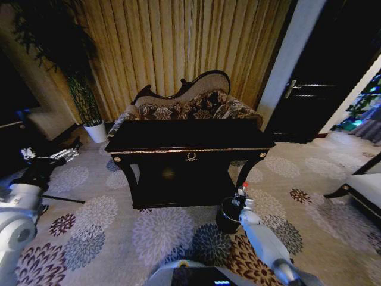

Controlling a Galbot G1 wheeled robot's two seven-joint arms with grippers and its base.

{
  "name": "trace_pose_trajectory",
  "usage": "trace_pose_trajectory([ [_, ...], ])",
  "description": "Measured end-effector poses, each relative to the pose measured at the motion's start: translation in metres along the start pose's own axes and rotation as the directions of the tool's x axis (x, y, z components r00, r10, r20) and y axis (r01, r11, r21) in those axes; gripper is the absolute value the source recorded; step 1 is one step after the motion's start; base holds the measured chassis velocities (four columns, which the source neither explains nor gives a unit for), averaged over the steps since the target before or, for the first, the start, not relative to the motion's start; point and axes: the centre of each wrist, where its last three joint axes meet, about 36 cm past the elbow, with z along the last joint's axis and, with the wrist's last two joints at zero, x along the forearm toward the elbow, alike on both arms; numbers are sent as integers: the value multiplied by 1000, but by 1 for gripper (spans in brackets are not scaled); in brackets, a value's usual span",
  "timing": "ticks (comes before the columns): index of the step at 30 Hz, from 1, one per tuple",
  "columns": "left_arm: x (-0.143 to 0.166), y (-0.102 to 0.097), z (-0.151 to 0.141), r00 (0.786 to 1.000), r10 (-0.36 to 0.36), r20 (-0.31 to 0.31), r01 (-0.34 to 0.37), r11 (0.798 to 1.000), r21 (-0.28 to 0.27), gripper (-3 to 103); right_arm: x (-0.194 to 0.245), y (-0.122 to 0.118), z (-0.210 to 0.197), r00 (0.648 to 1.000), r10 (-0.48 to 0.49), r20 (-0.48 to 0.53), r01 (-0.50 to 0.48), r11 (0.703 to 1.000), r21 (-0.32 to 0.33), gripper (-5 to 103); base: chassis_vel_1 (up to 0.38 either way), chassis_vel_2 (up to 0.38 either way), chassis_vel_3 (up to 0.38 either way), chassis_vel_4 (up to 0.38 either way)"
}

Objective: Move to the front of the table and place the trash on the table into the trash bin.

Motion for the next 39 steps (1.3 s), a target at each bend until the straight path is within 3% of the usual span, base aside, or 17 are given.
trace_pose_trajectory([
  [2, 0, 0, 0, 1000, 0, -1, 0, 1000, 0, 100, 0, 1, 0, 1000, -1, 0, 1, 1000, -2, 60, 0, 0, 0, 0],
  [7, 0, -1, 0, 1000, 3, -1, -3, 1000, 0, 100, 1, 2, 0, 1000, 0, 0, 0, 1000, -8, 88, 0, 0, 0, 0],
  [9, 0, -1, 0, 1000, 4, -1, -4, 1000, 0, 100, 1, 2, 0, 1000, 1, 0, -1, 1000, -9, 88, 0, 0, 0, 0],
  [11, 0, -1, 0, 1000, 3, -1, -3, 1000, 0, 100, 2, -1, 1, 1000, 3, -1, -3, 1000, -7, 97, 0, 0, 0, 0],
  [32, 1, -1, 2, 1000, 7, -5, -7, 1000, 6, 100, 6, -6, 1, 1000, 7, -1, -7, 1000, -11, 100, 0, 0, 0, 0],
  [39, 1, -2, 5, 1000, 5, -7, -5, 1000, 18, 100, 20, 0, -10, 999, -32, 3, 32, 999, -2, 100, 0, 0, 0, 0],
])
